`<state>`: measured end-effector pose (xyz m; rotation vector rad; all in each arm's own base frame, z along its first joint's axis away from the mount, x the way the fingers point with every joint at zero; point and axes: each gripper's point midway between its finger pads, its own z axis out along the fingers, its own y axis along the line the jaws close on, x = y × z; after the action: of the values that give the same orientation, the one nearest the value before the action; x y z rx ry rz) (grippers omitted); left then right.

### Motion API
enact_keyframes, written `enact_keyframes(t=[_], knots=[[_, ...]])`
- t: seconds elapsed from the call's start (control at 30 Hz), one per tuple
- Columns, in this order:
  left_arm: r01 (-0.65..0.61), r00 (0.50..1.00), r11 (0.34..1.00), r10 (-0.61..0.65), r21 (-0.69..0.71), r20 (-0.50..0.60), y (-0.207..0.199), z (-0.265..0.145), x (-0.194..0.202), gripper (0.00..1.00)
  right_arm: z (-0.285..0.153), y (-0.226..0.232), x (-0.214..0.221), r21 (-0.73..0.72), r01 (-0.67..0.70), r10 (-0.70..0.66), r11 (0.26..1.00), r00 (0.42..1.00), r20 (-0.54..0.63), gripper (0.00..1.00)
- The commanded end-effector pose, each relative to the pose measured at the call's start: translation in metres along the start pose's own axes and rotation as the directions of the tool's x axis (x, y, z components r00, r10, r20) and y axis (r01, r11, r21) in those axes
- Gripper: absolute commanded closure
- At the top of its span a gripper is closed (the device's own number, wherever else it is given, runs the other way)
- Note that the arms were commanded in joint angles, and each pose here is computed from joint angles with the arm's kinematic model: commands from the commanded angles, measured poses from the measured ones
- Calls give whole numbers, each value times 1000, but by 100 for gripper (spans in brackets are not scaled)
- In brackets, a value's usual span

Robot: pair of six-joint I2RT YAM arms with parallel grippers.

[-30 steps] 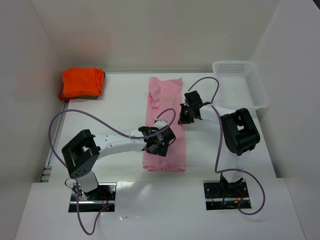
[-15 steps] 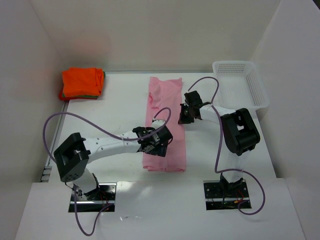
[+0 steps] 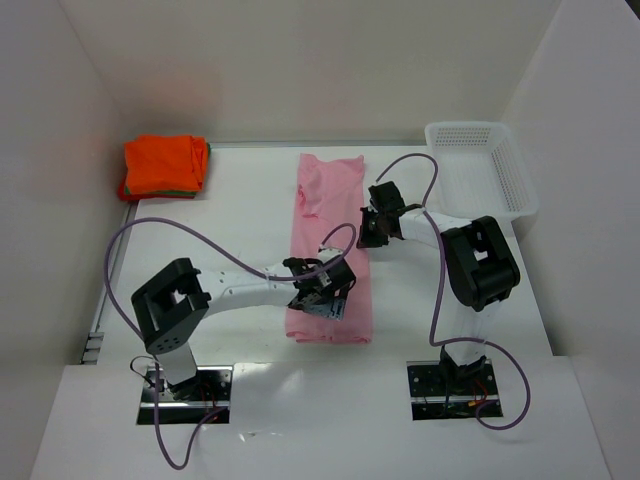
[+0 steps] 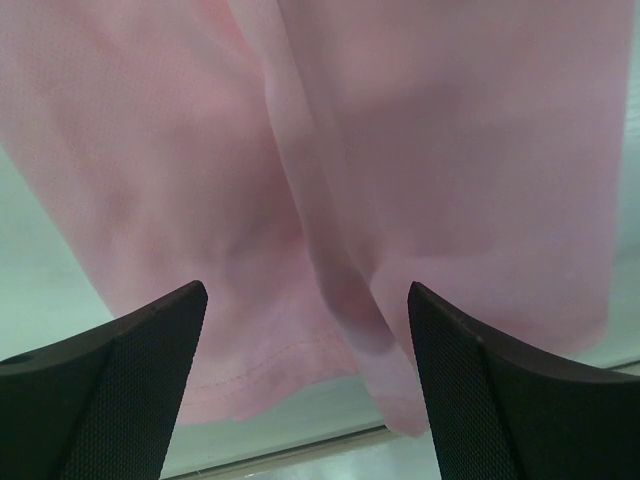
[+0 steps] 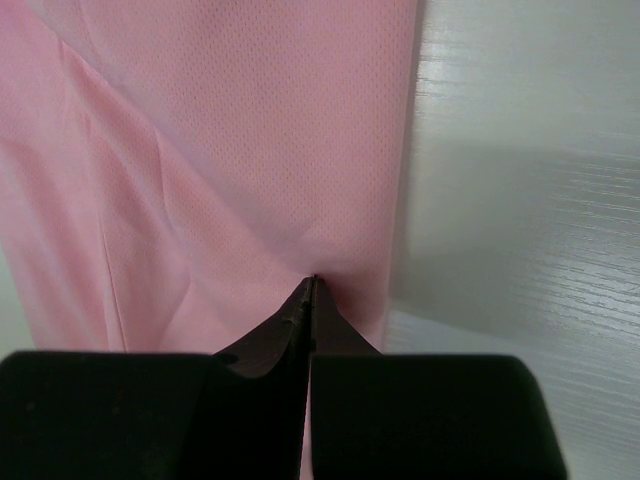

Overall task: Fold and stack the t-shirts
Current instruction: Rotate the tshirt 90 degrees

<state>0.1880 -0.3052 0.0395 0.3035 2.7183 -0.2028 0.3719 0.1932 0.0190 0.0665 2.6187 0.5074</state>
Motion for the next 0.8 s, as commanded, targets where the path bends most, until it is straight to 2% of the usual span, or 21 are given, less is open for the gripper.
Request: enact_keyframes(t=[0.0, 0.3, 0.6, 0.67, 0.77], knots=[[-32, 999, 998, 31, -48, -15, 9, 5, 6, 11, 4, 3, -5, 1, 23, -23, 1000, 999, 24, 99], [-44, 998, 987, 38, -156, -43, 35, 3, 16, 11, 6, 1, -3, 5, 22, -22, 1000, 1000, 16, 99], [-8, 998, 984, -2, -178, -56, 51, -5, 31, 11, 6, 1, -3, 5, 22, -22, 1000, 1000, 16, 99], [-6, 996, 983, -10, -183, -88, 57, -6, 43, 11, 6, 1, -3, 5, 22, -22, 1000, 1000, 16, 99], [11, 996, 988, -26, -154, -91, 53, -13, 48, 11, 6, 1, -3, 5, 22, -22, 1000, 1000, 16, 99]])
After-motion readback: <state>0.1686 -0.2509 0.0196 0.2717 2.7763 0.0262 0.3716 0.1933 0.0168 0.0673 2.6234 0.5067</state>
